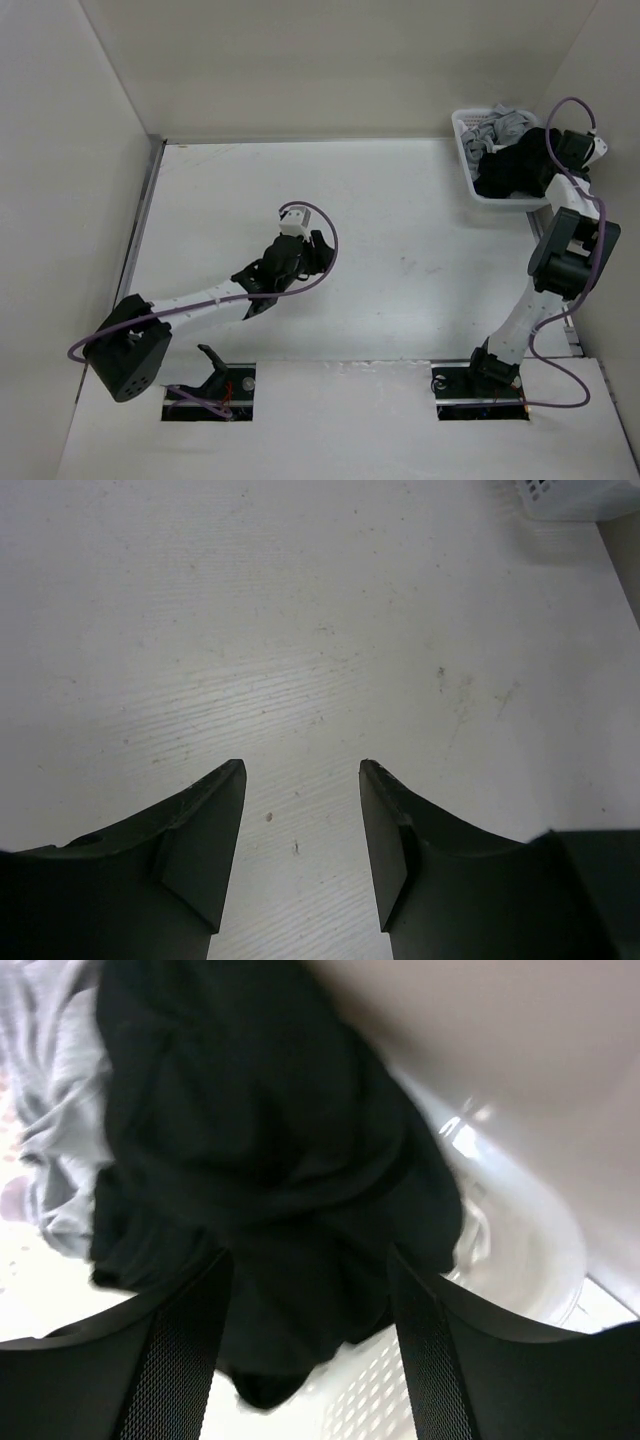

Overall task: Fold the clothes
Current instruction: Grab the tank top from the pile, then move the tank top to the center of the board

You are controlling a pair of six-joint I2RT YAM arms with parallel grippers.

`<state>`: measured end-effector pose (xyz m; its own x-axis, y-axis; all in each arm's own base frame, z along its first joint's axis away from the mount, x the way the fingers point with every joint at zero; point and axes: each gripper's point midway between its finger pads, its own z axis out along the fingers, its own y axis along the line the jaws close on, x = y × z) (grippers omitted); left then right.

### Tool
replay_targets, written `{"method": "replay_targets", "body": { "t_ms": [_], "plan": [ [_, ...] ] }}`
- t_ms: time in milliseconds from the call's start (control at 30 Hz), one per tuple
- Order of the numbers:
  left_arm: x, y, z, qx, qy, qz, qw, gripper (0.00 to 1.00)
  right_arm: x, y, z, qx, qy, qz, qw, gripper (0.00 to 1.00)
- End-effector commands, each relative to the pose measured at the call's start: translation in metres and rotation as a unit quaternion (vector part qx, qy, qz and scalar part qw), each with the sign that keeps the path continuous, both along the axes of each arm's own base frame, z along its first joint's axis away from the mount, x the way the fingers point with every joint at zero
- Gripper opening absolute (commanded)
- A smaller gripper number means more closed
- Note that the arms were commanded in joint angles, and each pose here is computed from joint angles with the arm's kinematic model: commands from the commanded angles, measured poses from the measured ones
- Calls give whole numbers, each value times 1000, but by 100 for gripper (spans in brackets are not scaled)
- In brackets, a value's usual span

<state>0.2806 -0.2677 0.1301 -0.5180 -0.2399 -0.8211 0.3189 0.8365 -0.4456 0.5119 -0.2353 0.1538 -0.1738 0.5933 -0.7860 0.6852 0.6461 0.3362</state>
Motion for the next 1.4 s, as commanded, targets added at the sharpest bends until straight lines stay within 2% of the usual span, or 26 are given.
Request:
{"method": "replay_targets", "body": {
  "t_ms": [0,200,267,333,367,433,567,700,833,967,1033,1133,1233,1300,1367],
  "plan": [
    [12,4,7,-17,-17,11,1000,48,24,-12,34,1,-66,18,998,68],
    [21,8,1,-22,-10,14,1000,48,35,-24,13,6,-60,18,998,65],
    [23,10,-2,-20,-6,17,1000,48,41,-25,13,12,-69,24,997,51],
    [24,11,-4,-19,-4,18,1000,48,44,-21,21,13,-86,30,996,25],
    [25,11,-4,-19,-4,18,1000,48,41,-21,30,9,-97,26,995,17],
    [25,10,-5,-19,-2,18,1000,48,34,-20,56,-7,-129,19,991,11],
    [25,8,-5,-22,-1,17,1000,48,15,7,127,-41,-201,20,979,8],
    [20,3,4,-33,-3,10,999,48,-18,54,194,-64,-262,29,962,8],
    [18,3,22,-48,-15,13,999,47,-57,118,242,-69,-319,70,943,7],
    [21,12,49,-68,-30,32,997,47,-102,203,287,-57,-369,158,914,7],
    [26,24,63,-77,-37,56,995,47,-133,257,313,-39,-396,222,890,7],
    [31,49,85,-91,-48,99,990,47,-193,332,355,-2,-441,325,837,8],
    [34,83,106,-107,-62,144,982,46,-254,375,389,26,-475,395,786,8],
    [33,108,119,-120,-71,175,975,46,-282,388,402,49,-490,413,766,8],
    [32,131,130,-129,-79,199,968,46,-294,400,402,64,-485,427,760,8]
  ]
}}
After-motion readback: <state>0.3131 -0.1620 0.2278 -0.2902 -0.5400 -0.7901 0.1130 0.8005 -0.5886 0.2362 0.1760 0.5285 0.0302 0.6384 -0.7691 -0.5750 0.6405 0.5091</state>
